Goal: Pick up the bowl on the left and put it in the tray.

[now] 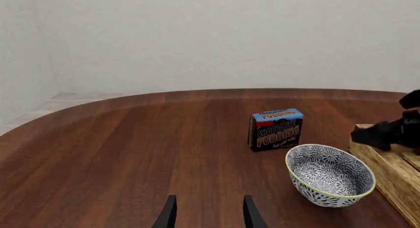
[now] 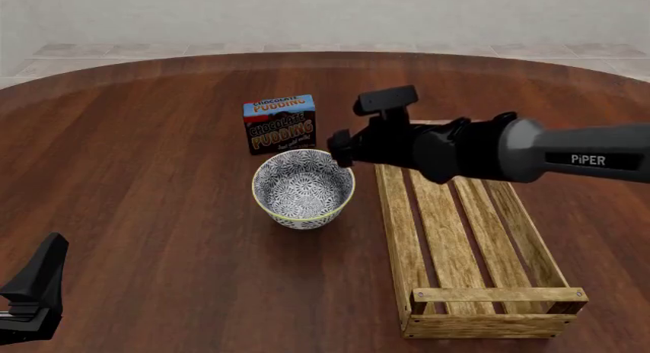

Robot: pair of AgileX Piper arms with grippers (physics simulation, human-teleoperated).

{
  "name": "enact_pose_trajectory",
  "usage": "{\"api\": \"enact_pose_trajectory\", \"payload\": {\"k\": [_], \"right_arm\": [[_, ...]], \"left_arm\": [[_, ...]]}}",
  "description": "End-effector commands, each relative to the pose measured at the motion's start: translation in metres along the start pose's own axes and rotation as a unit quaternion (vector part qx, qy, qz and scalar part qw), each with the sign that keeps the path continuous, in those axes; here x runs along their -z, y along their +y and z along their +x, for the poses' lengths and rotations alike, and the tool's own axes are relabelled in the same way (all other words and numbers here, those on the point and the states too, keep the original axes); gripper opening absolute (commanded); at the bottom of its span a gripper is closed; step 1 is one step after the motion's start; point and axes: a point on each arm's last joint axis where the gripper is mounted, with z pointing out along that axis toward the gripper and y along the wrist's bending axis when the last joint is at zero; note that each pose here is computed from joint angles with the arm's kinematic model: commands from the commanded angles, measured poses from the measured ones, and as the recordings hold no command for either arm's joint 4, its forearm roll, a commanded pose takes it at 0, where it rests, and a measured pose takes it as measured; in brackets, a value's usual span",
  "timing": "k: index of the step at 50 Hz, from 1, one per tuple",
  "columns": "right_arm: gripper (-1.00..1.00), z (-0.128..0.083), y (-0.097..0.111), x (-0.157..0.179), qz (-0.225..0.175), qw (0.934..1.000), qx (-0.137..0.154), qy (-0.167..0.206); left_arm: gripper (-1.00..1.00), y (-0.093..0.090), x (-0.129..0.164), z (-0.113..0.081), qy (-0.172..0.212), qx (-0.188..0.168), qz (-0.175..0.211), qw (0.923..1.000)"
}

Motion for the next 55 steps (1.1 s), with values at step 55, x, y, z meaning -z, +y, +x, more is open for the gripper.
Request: {"api": "enact_pose_trajectory", "payload": {"k": [55], "right_arm": [[1.00, 0.014, 0.009, -0.013, -0.010, 0.9998, 0.013, 0.012]], "left_arm": [[1.00, 0.000, 0.000, 0.000, 0.000, 0.000, 0.000, 1.0000]]}}
